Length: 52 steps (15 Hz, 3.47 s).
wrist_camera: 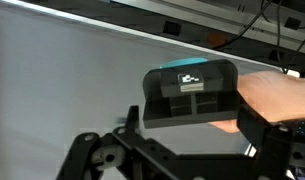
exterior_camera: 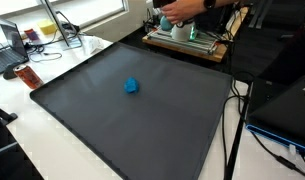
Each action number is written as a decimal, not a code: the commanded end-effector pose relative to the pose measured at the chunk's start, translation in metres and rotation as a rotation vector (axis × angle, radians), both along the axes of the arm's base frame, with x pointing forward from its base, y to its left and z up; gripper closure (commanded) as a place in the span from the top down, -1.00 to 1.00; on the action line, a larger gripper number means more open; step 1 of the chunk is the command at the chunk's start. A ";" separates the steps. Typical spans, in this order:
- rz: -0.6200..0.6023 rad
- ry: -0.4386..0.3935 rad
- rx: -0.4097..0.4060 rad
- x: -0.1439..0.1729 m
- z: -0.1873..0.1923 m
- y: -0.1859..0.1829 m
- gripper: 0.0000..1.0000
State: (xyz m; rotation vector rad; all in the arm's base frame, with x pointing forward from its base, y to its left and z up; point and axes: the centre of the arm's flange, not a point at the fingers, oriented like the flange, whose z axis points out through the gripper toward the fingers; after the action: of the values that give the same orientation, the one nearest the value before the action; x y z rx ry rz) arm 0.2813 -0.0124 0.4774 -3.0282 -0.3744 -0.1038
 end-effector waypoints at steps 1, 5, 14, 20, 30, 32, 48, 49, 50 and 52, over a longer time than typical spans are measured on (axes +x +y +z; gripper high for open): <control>0.040 0.008 -0.001 -0.004 0.009 0.004 1.00; 0.057 0.013 -0.005 -0.003 0.012 0.005 1.00; 0.072 0.020 -0.011 -0.003 0.014 0.004 0.47; 0.078 0.023 -0.013 -0.003 0.015 0.004 -0.21; 0.068 0.028 -0.009 -0.005 0.017 0.004 -0.57; 0.063 0.036 -0.011 -0.005 0.018 0.005 -0.57; -0.204 -0.023 -0.147 0.150 0.067 0.132 -0.57; -0.185 -0.026 -0.116 0.113 0.058 0.123 -0.57; -0.184 -0.016 -0.119 0.122 0.055 0.125 -0.07; -0.183 0.000 -0.121 0.124 0.048 0.125 -0.07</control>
State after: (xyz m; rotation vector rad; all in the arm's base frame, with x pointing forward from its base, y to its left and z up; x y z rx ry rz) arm 0.4051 0.1126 0.5255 -3.1764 -0.1061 -0.0975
